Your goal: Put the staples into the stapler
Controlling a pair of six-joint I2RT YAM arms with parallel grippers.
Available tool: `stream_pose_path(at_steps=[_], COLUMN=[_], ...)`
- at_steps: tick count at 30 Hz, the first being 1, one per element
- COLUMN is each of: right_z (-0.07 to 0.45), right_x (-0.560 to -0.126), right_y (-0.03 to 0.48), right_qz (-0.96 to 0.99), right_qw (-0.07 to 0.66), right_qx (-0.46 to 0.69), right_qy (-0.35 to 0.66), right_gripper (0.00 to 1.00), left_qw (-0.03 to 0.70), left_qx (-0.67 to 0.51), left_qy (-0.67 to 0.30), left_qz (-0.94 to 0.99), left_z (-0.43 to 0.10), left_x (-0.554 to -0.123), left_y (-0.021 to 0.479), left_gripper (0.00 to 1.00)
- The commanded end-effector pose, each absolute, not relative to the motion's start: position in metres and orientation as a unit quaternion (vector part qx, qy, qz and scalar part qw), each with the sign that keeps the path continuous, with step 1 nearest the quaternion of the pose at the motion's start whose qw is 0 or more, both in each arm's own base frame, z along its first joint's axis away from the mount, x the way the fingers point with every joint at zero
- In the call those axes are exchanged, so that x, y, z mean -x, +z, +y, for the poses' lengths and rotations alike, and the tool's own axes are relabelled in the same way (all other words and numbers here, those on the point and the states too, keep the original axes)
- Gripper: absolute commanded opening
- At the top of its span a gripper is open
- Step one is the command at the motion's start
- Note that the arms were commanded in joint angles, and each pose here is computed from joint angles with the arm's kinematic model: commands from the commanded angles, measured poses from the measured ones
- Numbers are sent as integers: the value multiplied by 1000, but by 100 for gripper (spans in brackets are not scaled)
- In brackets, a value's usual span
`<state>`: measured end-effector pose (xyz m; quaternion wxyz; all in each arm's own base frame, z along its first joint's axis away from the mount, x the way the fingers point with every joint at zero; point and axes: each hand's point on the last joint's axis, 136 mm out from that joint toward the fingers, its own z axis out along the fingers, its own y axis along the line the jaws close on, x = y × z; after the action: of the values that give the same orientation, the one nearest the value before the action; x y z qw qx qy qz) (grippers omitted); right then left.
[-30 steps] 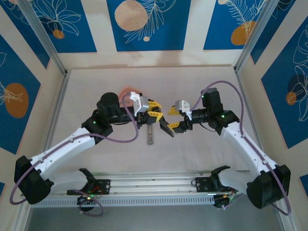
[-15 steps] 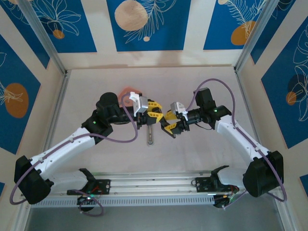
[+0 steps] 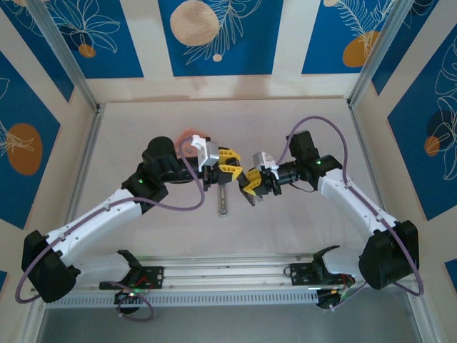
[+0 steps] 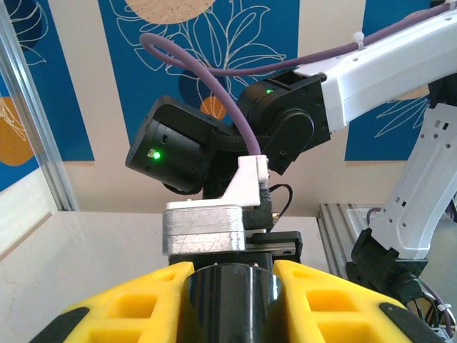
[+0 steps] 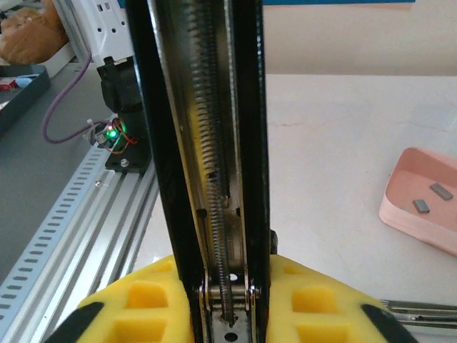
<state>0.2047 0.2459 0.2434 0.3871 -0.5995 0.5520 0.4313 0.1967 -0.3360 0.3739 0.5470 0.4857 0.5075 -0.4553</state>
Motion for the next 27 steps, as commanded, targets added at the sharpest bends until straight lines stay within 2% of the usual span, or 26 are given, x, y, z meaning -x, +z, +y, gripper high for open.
stream_pose_path(at_steps=[1,7,10,16,20,27], right_z=[243,236,233,210,198,196], right_x=[-201,-218,-232,-260,-270,-297], right_y=[259,241,226,185,155,121], right_qz=[543,640,721,871,918,957], right_qw=[397,403,403,356,303,229], right_qx=[591,513,426,184,63,-30], right_qy=[445,406,368,285,247,176], right_gripper=[9,0,0,0,0,0], left_qw=[593,621,627,604,570,525], left_qx=[-477,-382,-296,-145,-126,-101], left_qy=[-447,-369,-308,-184,-165,-155], left_qz=[470,577,651,762,795,831], left_z=[-330,-310,-285,-221,-210,-204], left_x=[-195,-242,-273,-303,-301,-297], left_y=[401,370,340,267,229,189], left_gripper=[30,70,78,83,83,83])
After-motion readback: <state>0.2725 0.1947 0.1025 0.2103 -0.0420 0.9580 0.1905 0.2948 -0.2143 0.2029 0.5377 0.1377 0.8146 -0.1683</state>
